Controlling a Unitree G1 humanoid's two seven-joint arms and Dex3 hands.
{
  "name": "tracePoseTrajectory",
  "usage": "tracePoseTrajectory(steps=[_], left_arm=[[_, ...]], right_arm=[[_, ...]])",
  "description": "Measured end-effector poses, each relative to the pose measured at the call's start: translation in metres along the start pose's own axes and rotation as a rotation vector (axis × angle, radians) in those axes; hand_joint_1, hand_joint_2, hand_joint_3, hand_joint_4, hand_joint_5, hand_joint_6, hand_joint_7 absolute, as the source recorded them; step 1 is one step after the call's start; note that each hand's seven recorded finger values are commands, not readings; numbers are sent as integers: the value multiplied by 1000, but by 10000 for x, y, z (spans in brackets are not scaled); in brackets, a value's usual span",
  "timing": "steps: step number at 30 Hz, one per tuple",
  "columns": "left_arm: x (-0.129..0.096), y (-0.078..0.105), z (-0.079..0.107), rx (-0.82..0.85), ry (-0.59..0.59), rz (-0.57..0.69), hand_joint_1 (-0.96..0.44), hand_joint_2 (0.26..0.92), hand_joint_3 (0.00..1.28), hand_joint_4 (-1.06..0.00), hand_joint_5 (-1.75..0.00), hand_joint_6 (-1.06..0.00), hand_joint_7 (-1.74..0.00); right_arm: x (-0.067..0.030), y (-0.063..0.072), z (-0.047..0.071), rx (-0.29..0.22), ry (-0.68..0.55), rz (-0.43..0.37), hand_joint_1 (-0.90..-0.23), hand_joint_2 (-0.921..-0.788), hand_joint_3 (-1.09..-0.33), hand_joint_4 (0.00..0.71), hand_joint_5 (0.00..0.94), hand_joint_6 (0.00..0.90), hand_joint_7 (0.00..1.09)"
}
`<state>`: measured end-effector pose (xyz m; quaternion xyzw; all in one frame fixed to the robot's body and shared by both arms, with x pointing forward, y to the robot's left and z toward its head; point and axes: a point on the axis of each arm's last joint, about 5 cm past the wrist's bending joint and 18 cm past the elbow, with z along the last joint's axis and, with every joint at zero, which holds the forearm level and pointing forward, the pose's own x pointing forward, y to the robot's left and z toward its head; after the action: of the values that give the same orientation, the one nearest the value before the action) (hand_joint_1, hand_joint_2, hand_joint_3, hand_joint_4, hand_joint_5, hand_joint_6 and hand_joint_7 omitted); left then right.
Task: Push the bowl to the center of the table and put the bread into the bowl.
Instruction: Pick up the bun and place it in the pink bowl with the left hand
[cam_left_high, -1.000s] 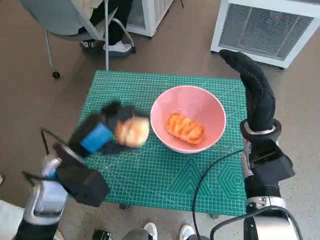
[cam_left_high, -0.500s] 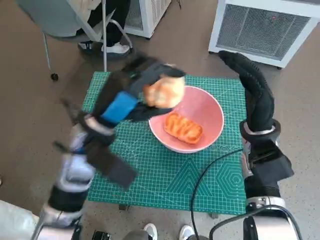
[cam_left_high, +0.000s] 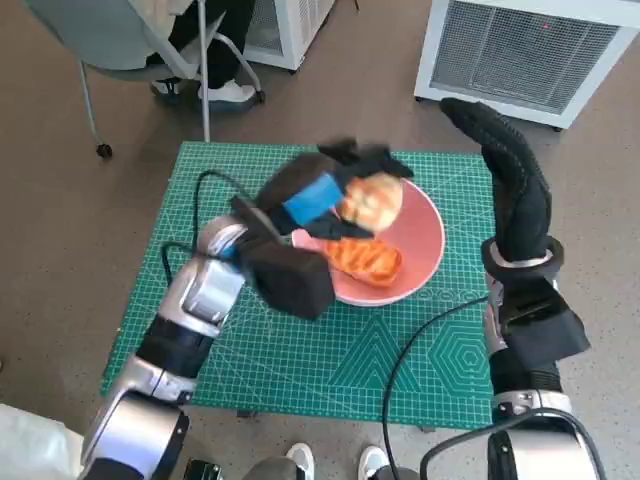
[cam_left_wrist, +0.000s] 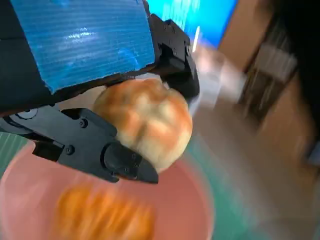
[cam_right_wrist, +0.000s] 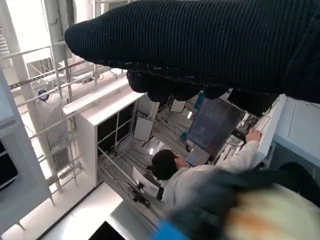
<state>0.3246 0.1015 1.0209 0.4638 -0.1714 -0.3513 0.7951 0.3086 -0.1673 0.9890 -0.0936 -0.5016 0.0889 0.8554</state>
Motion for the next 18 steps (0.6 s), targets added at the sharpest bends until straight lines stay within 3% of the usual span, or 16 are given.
tracePoseTrajectory(steps=[5, 18], left_arm=[[18, 18, -1, -7, 43, -51, -467, 921, 106, -2, -3, -9, -237], [-4, 29, -18, -28, -39, 59, -499, 921, 145, 1, 1, -25, -228]], right_arm=[[1, -8, 2, -6, -1, -1, -598, -921, -771, 327, 0, 143, 381], [0, -16, 4, -22, -2, -1, -597, -921, -774, 328, 1, 140, 384]])
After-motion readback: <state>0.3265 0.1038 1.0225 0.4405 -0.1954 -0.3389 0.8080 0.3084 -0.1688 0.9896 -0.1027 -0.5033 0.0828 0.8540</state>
